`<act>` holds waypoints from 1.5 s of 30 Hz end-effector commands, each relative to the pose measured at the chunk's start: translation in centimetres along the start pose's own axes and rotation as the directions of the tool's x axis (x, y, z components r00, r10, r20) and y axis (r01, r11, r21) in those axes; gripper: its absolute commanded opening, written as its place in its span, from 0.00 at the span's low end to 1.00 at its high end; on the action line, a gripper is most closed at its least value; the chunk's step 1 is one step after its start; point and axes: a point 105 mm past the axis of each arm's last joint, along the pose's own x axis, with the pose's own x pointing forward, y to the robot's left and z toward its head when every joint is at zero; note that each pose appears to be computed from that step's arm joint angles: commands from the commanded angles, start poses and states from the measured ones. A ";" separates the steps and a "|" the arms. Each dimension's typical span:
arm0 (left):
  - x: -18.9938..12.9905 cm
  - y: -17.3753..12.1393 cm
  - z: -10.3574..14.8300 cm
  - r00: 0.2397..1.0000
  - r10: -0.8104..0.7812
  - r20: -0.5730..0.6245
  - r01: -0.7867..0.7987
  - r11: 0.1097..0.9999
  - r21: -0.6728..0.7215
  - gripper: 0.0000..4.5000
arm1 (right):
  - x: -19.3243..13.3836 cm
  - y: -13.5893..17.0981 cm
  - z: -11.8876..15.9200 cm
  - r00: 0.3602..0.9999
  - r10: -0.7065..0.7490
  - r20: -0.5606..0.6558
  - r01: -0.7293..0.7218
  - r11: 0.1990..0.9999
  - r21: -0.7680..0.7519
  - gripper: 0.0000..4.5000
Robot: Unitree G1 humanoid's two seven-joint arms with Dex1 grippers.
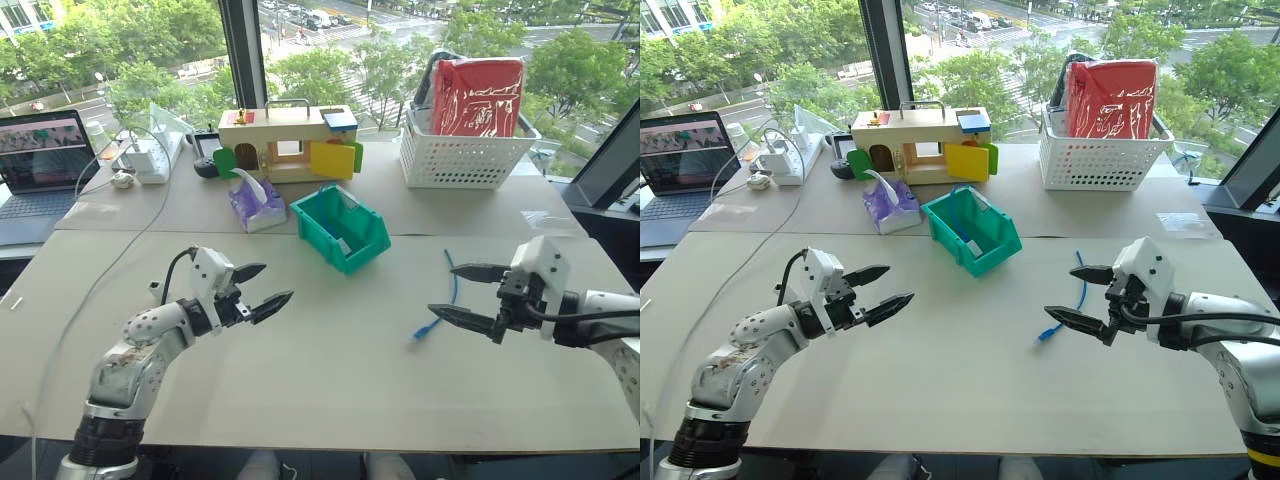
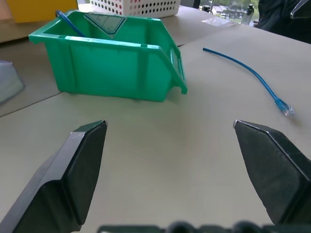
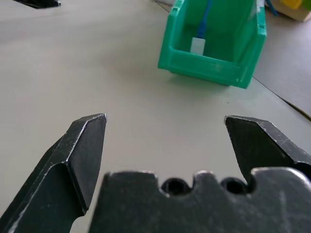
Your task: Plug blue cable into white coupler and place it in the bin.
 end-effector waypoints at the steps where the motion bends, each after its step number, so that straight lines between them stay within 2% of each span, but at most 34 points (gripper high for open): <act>1: -0.1 -1.3 1.6 0.996 -0.093 0.013 0.093 0.995 0.041 0.99 | 0.1 0.4 0.6 0.998 0.048 -0.041 -0.051 0.997 -0.061 1.00; 4: 0.4 -2.3 1.6 0.987 -0.159 -0.008 0.159 0.986 0.047 0.99 | 0.2 0.5 -1.4 0.975 0.108 -0.194 -0.137 0.980 -0.145 1.00; 7: 0.9 -3.1 1.9 0.978 -0.208 -0.015 0.209 0.977 0.045 0.99 | 0.4 -0.2 -2.9 0.948 0.161 -0.274 -0.219 0.956 -0.195 1.00; 12: 1.2 -3.4 2.2 0.973 -0.230 -0.018 0.231 0.972 0.051 0.99 | 2.1 -1.8 -5.6 0.932 0.207 -0.299 -0.287 0.924 -0.254 1.00; 17: 0.9 -3.3 1.9 0.978 -0.207 -0.023 0.209 0.975 0.072 0.99 | 3.2 -2.3 -9.6 0.913 0.259 -0.315 -0.329 0.924 -0.194 1.00; 21: 0.7 -3.4 1.6 0.980 -0.196 -0.026 0.197 0.977 0.075 1.00 | 4.4 -2.3 -10.7 0.921 0.287 -0.264 -0.337 0.927 -0.165 0.76; 23: 0.6 -3.4 1.6 0.981 -0.191 -0.025 0.192 0.979 0.074 1.00 | 4.7 -1.9 -10.8 0.912 0.322 -0.256 -0.367 0.917 -0.155 0.59; 31: 0.2 -3.0 1.6 0.983 -0.180 -0.029 0.182 0.980 0.078 1.00 | 5.6 -0.2 -9.1 0.884 0.407 -0.231 -0.438 0.894 -0.099 0.00; 34: 0.1 -3.0 1.8 0.982 -0.186 -0.029 0.188 0.979 0.080 1.00 | 6.4 1.6 -7.6 0.861 0.437 -0.259 -0.478 0.869 -0.125 0.00; 38: -0.1 -3.0 1.6 0.978 -0.199 -0.063 0.205 0.973 0.107 1.00 | 8.0 4.7 -5.1 0.843 0.493 -0.215 -0.521 0.848 -0.097 0.00; 41: -0.4 -3.3 0.6 0.966 -0.220 -0.138 0.241 0.957 0.161 1.00 | 9.7 7.6 -3.6 0.817 0.551 -0.172 -0.568 0.820 -0.074 0.00; 45: -0.6 -4.1 -1.1 0.937 -0.272 -0.221 0.316 0.927 0.199 1.00 | 12.5 9.7 -4.1 0.795 0.564 -0.224 -0.597 0.793 -0.121 0.00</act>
